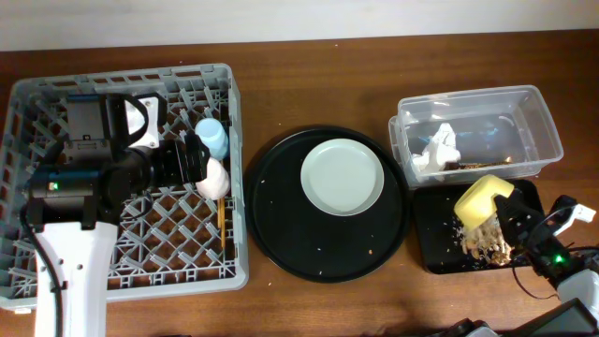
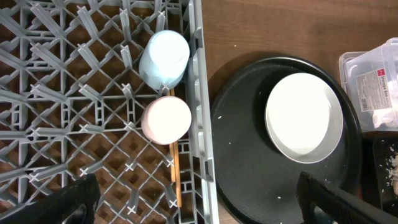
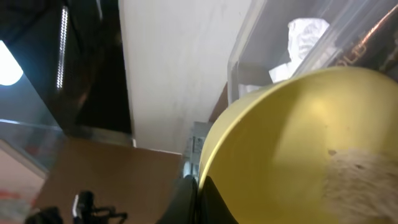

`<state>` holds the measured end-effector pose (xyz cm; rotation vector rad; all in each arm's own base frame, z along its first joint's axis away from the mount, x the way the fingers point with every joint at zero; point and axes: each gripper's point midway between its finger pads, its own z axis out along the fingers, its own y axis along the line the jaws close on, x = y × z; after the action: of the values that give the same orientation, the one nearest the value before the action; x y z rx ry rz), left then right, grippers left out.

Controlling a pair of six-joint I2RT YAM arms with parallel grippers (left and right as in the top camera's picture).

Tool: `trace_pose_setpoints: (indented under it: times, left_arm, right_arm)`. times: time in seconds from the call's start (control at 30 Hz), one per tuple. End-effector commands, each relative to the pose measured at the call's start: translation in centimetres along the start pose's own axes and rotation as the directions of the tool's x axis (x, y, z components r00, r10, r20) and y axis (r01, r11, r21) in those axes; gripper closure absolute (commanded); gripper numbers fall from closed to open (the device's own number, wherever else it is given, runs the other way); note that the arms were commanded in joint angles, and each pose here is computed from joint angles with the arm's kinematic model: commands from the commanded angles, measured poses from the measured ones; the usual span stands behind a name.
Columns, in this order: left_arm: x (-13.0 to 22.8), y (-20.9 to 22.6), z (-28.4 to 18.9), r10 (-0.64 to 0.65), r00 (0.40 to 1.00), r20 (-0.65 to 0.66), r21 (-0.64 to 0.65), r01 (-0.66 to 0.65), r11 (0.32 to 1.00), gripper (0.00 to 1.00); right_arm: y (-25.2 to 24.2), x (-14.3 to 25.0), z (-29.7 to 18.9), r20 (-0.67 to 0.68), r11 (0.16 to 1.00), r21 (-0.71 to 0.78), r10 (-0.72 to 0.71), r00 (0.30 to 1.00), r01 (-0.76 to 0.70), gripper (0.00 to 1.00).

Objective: Sort waste into correct bins and load items into the dishwasher rack
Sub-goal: 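Tip the yellow bowl to dump peanut shells onto the black tray, then set the empty yellow bowl back on the round black tray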

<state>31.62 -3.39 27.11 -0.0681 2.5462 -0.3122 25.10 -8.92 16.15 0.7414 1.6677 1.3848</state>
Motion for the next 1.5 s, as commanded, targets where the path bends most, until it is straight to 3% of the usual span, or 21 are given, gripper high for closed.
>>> trace_pose_setpoints:
  times: [0.0,0.17,0.3,0.4,0.7,0.83,0.97,1.1,1.23,1.3,1.37,1.47]
  left_arm:
    - [-0.2,-0.2,-0.2,-0.009,1.0,0.005,0.014,0.008,1.0,0.01]
    - [-0.2,-0.2,-0.2,-0.009,1.0,0.005,0.014,0.008,1.0,0.01]
    - [-0.2,-0.2,-0.2,-0.009,1.0,0.005,0.014,0.008,1.0,0.01]
    - [-0.2,-0.2,-0.2,-0.009,1.0,0.005,0.014,0.008,1.0,0.01]
    - [-0.2,-0.2,-0.2,-0.009,1.0,0.005,0.014,0.008,1.0,0.01]
    - [-0.2,-0.3,-0.2,-0.009,1.0,0.005,0.014,0.008,1.0,0.01]
    - [-0.2,-0.2,-0.2,-0.009,1.0,0.005,0.014,0.008,1.0,0.01]
    - [-0.2,-0.2,-0.2,-0.009,1.0,0.005,0.014,0.008,1.0,0.0]
    - [-0.2,-0.2,-0.2,-0.009,1.0,0.005,0.014,0.008,1.0,0.01]
    - [-0.2,-0.2,-0.2,-0.009,1.0,0.005,0.014,0.008,1.0,0.01]
    - [-0.2,-0.2,-0.2,-0.009,1.0,0.005,0.014,0.008,1.0,0.01]
    - [-0.2,-0.2,-0.2,-0.009,1.0,0.005,0.014,0.008,1.0,0.01]
  right_arm:
    - [0.7,-0.2,-0.2,0.0,0.994,-0.036,0.105,0.994,-0.105,0.96]
    - [0.7,-0.3,-0.2,-0.004,0.974,-0.036,0.226,0.974,-0.226,0.96]
    - [0.9,-1.0,-0.2,0.0,0.986,-0.036,0.166,0.986,-0.165,0.96]
    - [1.1,-1.3,-0.2,-0.002,0.977,-0.037,0.212,0.977,-0.212,0.96]
    - [11.4,-3.8,3.1,-0.074,0.998,0.005,-0.062,0.995,0.063,0.96]
    - [14.3,0.3,7.1,-0.175,0.986,0.032,-0.155,0.972,0.163,0.96]
    - [12.8,7.4,11.9,-0.316,0.941,0.17,-0.23,0.92,0.293,0.96]
    - [10.7,17.0,15.3,-0.504,0.789,0.23,-0.404,0.763,0.57,0.96]
    - [6.9,24.1,15.2,-0.654,0.559,0.253,-0.503,0.566,0.789,0.96]
    - [4.5,28.1,14.7,-0.742,0.4,0.175,-0.547,0.387,0.9,0.96]
    - [2.4,31.5,14.4,-0.8,0.314,0.086,-0.544,0.253,0.946,0.96]
    - [0.1,34.1,14.3,-0.837,0.278,0.037,-0.516,0.182,0.96,0.95]
